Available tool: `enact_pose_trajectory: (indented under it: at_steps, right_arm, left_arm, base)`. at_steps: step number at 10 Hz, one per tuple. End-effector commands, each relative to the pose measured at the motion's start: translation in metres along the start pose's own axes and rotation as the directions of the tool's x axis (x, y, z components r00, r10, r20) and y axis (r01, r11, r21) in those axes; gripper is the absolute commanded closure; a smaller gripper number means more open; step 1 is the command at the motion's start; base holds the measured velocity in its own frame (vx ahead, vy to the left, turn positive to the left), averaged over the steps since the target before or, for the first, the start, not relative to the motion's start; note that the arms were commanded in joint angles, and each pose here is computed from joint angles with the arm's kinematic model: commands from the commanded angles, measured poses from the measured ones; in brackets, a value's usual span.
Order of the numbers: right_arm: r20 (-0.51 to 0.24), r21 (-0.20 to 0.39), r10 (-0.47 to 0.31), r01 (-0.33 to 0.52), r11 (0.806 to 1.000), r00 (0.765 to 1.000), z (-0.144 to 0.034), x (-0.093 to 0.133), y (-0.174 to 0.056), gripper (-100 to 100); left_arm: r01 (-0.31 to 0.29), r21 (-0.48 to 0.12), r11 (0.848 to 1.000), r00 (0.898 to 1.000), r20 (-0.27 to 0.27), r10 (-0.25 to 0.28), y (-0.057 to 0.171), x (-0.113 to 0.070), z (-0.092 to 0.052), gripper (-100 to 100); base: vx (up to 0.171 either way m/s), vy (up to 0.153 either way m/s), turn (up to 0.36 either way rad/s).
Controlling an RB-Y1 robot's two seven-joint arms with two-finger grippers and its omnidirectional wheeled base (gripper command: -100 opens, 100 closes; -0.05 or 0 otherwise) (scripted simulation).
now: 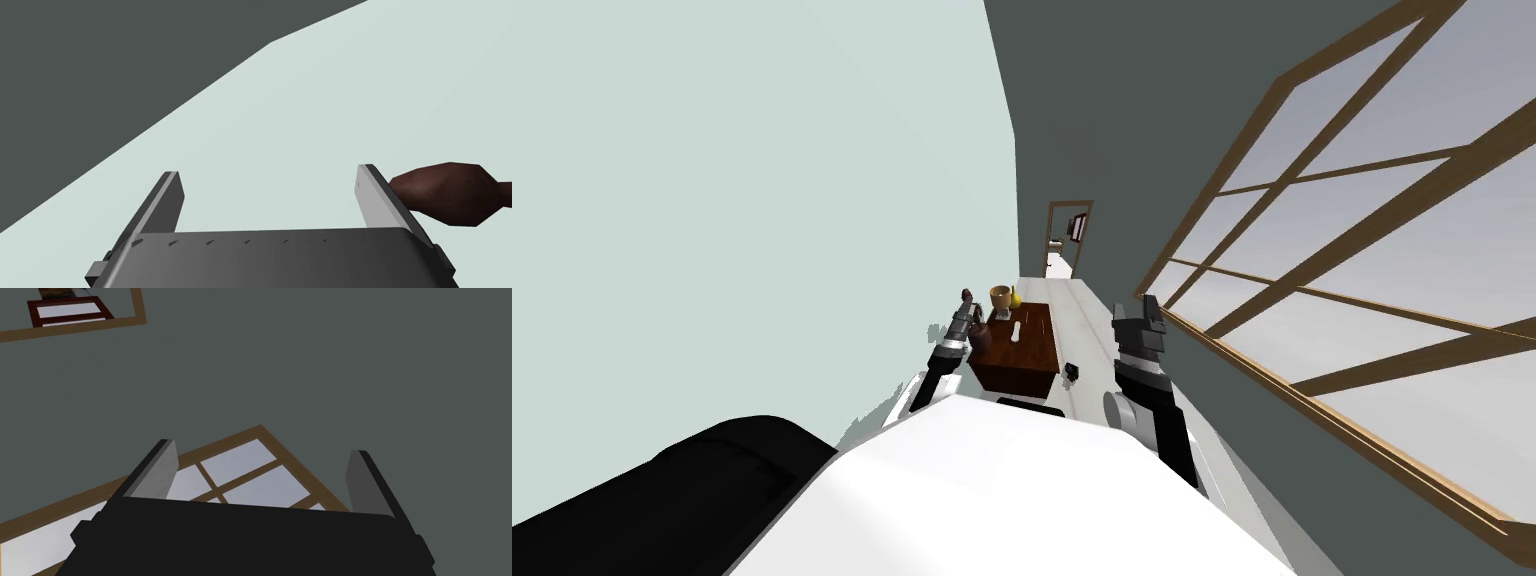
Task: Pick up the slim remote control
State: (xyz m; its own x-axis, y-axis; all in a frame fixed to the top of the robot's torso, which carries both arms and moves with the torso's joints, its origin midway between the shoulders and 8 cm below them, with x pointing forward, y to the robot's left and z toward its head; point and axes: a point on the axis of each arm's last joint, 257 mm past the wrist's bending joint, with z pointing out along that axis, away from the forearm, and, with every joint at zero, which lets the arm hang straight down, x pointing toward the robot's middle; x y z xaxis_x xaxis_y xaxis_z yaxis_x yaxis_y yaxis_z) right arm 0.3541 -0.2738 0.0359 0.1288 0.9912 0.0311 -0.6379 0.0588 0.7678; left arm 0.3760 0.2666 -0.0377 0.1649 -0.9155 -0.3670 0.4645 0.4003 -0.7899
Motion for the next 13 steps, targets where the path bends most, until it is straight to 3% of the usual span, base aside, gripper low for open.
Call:
enact_pose_trajectory:
  at_steps: [1,2,3,4,5,6,7,8,9,10,11,12,13]
  right_arm:
    - [0.000,0.000,0.000,0.000,1.000,1.000,0.000,0.000,0.000,0]
    - [0.000,0.000,0.000,0.000,1.000,1.000,0.000,0.000,0.000,0]
    - [0.000,0.000,0.000,0.000,1.000,1.000,0.000,0.000,0.000,0]
    - [0.000,0.000,0.000,0.000,1.000,1.000,0.000,0.000,0.000,0]
    - [0.000,0.000,0.000,0.000,1.000,1.000,0.000,0.000,0.000,0]
    - [0.000,0.000,0.000,0.000,1.000,1.000,0.000,0.000,0.000,0]
    - [0.000,0.000,0.000,0.000,1.000,1.000,0.000,0.000,0.000,0]
    - [0.000,0.000,0.000,0.000,1.000,1.000,0.000,0.000,0.000,0]
    - [0.000,0.000,0.000,0.000,1.000,1.000,0.000,0.000,0.000,0]
    - [0.000,0.000,0.000,0.000,1.000,1.000,0.000,0.000,0.000,0]
    - [0.000,0.000,0.000,0.000,1.000,1.000,0.000,0.000,0.000,0]
    - [0.000,0.000,0.000,0.000,1.000,1.000,0.000,0.000,0.000,0]
    - [0.000,0.000,0.000,0.000,1.000,1.000,0.000,0.000,0.000,0]
  left_arm:
    - [-0.040,-0.016,0.999,0.999,-0.023,0.039,0.010,0.006,-0.004,-100]
    - [-0.110,-0.040,0.993,0.992,-0.067,0.107,0.027,0.013,-0.009,-100]
    - [-0.115,-0.043,0.992,0.991,-0.071,0.112,0.029,0.014,-0.010,-100]
    - [-0.189,-0.069,0.980,0.976,-0.123,0.180,0.050,0.020,-0.018,-100]
    - [-0.197,-0.069,0.978,0.974,-0.127,0.188,0.051,0.021,-0.018,-100]
    - [-0.271,-0.090,0.958,0.951,-0.182,0.252,0.073,0.027,-0.027,-100]
    - [-0.285,-0.091,0.954,0.945,-0.191,0.264,0.075,0.029,-0.028,-100]
    - [-0.358,-0.102,0.928,0.913,-0.248,0.325,0.096,0.033,-0.038,-100]
    - [-0.375,-0.106,0.921,0.904,-0.262,0.338,0.101,0.036,-0.041,-100]
    - [-0.448,-0.098,0.889,0.861,-0.316,0.399,0.116,0.038,-0.049,-100]
    - [-0.467,-0.112,0.877,0.848,-0.339,0.408,0.128,0.041,-0.056,-100]
    - [-0.535,-0.089,0.840,0.796,-0.387,0.465,0.140,0.042,-0.063,-100]
    - [-0.556,-0.104,0.825,0.777,-0.417,0.471,0.155,0.045,-0.073,-100]
  base:
    - [-0.016,-0.031,-0.116]
    - [-0.025,-0.041,-0.225]
    - [-0.027,-0.027,-0.121]
    - [-0.030,-0.035,-0.224]
    - [-0.021,-0.025,-0.145]
    - [-0.019,-0.029,-0.294]
    - [-0.018,-0.019,-0.115]
    - [-0.017,-0.028,-0.278]
    - [-0.016,-0.015,-0.124]
    - [-0.018,-0.023,-0.276]
    - [-0.015,-0.014,-0.124]
    - [-0.015,-0.019,-0.289]
    - [-0.012,-0.008,-0.145]
